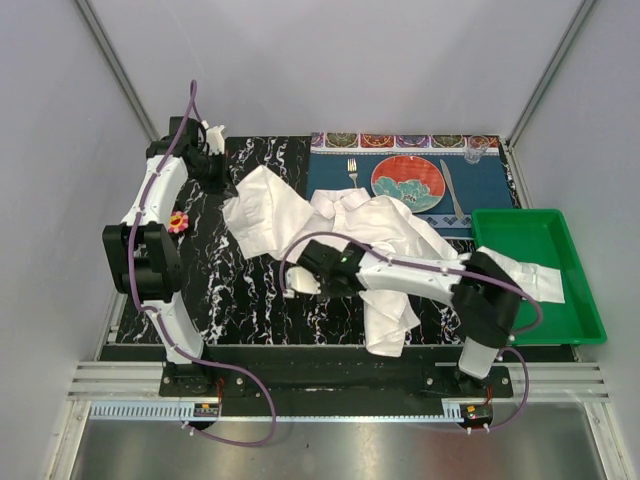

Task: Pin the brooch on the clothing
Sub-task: Flatten out the clothes at the center of the board.

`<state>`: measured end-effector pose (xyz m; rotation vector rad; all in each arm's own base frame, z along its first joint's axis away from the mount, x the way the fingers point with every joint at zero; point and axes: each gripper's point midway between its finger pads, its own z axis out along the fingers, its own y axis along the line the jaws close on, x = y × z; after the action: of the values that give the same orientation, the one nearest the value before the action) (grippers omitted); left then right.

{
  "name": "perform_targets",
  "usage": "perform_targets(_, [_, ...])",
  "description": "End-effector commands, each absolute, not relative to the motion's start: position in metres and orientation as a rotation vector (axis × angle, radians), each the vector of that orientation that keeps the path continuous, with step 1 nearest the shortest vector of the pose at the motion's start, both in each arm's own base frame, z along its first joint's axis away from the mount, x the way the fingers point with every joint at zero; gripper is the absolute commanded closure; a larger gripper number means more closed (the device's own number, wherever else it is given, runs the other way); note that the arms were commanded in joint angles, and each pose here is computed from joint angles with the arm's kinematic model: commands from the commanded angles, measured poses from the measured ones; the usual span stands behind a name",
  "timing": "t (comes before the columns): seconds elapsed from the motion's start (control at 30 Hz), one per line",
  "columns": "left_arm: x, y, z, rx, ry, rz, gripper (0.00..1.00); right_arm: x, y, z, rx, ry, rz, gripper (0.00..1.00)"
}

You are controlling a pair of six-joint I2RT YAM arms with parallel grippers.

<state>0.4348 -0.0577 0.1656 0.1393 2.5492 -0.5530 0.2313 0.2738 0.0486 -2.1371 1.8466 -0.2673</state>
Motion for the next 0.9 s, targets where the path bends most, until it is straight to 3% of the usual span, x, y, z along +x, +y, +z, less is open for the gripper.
perform_targets(0.0, [0.436, -0.052, 0.187, 0.172, 2.511, -0.508, 1.00, 0.231, 0.310, 0.176, -1.713, 1.822, 0.136, 1.00])
perform_targets(0.13, [0.431, -0.036, 0.205, 0.190, 2.509, -0.424, 1.00, 0.205, 0.305, 0.253, -1.539, 1.756, 0.463, 1.00])
perform_targets(0.47, [0.363, -0.007, 0.217, 0.359, 2.655, -0.287, 1.00, 0.110, 0.324, 0.279, -1.586, 1.521, 1.120, 1.00])
perform_targets(0.87, [0.296, 0.022, 0.166, 0.519, 2.877, -0.176, 0.97, 0.098, 0.318, 0.203, -1.869, 1.517, 0.975, 1.00])
